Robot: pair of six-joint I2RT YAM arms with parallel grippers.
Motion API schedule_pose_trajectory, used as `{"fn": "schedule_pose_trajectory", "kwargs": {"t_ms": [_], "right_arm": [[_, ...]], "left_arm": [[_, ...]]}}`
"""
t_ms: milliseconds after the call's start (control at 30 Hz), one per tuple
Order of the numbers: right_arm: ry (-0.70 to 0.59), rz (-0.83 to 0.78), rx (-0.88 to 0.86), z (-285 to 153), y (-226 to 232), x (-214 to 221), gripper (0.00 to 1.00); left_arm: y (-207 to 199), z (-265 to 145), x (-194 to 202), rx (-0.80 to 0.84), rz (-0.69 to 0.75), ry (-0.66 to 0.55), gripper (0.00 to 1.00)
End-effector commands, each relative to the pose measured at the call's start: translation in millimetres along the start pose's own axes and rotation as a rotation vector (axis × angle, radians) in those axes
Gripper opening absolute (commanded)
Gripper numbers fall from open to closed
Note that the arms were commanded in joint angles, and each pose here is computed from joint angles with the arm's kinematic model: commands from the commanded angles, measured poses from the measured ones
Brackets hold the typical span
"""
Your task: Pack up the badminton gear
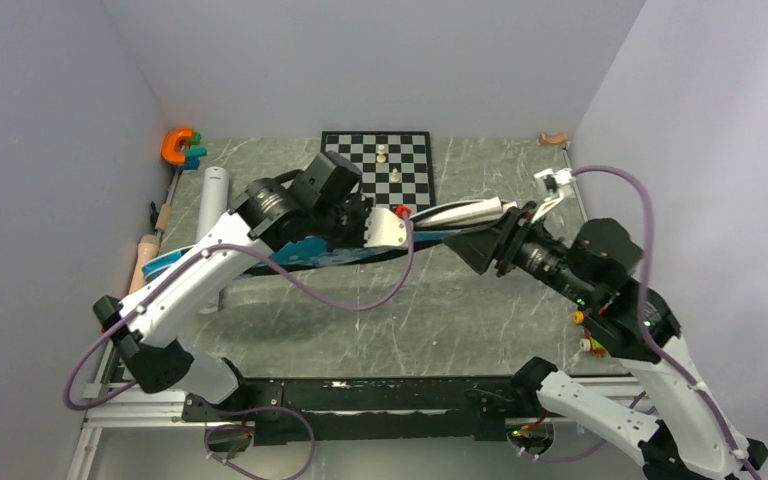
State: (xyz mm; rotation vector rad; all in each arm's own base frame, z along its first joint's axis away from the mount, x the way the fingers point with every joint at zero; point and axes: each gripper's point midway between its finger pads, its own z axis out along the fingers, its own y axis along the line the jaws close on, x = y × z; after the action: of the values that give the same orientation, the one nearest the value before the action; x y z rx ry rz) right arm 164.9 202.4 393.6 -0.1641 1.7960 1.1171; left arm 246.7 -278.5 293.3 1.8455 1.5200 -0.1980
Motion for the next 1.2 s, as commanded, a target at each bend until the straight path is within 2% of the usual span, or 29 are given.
{"fn": "schedule_pose_trajectory", "kwargs": {"t_ms": [0,100,200,400,567,800,1167], "right_arm": [[-0.104,-0.114,0.172,-32,-16,-35,0.53],[-0.190,-0.124,0.330,-50,-40,-52,0.37],[-0.219,-0.108,0.475,-60,-66,-54,0.18],[-0.195,-0.048,0.607,-60,-101,-29,0.01],[-0.233,0.001,0.621,-75,-110,-19,0.00],[-0.115,0.058,0.646,-55,-131,25,0.00],[-0.085,0.124,0.628,-38,-144,53,0.00]], "left_arm": [[-22,-32,-8,0.005,0.026,-0.091,0.00],[-38,-40,-3,0.046,0.045,-0.102,0.00],[-44,-45,1,0.033,0.016,-0.110,0.00],[-62,-46,25,0.050,-0.012,-0.089,0.00],[-68,-43,40,0.052,-0.030,-0.073,0.00],[-65,-40,38,0.049,-0.035,-0.083,0.00],[-62,-40,32,0.055,-0.048,-0.097,0.00]]}}
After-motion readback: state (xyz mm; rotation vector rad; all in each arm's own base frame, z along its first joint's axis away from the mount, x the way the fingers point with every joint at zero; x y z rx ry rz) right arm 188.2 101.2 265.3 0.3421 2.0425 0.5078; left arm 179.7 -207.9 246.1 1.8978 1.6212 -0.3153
